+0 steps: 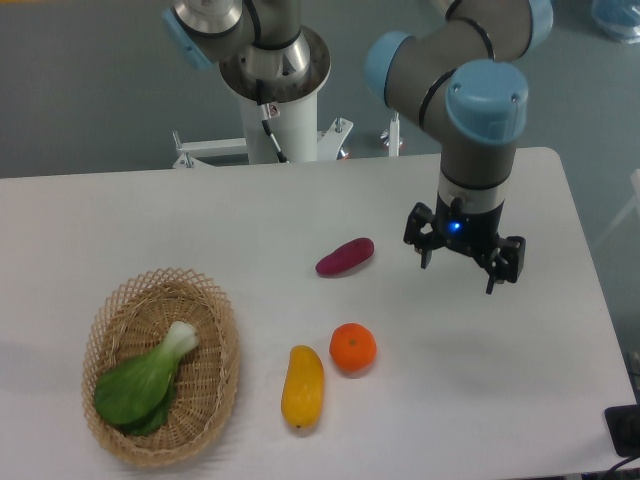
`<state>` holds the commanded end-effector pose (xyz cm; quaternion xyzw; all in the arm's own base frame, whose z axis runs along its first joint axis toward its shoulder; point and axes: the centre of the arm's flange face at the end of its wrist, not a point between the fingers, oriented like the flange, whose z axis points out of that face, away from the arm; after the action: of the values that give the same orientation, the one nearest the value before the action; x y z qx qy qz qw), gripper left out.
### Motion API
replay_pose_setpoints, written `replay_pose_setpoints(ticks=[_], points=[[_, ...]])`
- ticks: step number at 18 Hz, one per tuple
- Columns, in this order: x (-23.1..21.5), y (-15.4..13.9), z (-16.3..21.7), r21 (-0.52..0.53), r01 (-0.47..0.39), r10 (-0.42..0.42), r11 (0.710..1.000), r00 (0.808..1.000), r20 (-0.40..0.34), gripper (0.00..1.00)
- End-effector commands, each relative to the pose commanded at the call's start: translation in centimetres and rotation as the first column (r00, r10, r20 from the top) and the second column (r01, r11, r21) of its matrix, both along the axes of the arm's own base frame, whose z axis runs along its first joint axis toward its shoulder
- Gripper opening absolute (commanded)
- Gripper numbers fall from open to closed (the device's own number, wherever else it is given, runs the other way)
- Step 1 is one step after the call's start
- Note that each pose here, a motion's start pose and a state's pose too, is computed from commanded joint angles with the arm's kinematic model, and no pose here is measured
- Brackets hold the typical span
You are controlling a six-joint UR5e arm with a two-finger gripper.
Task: Pick up the orange from the table
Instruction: 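Move the open gripper down and over the small orange, then close the gripper fingers around the orange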
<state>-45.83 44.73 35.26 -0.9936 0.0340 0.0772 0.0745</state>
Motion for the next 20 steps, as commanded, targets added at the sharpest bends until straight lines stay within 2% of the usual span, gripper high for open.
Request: replay_pose_setpoints(ticks=[4, 8, 12, 20], points=[[1.8, 1.8, -3.4, -0.029, 0.022, -0.021, 0.999, 0.998, 0.052, 1.0], [3.8, 4.7, -6.7, -0.013, -0.054, 0.055, 0.998, 0.989, 0.139, 1.0], [5.1, 6.1, -9.5, -0.02, -0.076, 0.079, 0.997, 0.976, 0.201, 1.0], [6.6, 7.4, -13.2, -0.061, -0.089, 0.102, 0.994, 0.965, 0.24, 1.0]])
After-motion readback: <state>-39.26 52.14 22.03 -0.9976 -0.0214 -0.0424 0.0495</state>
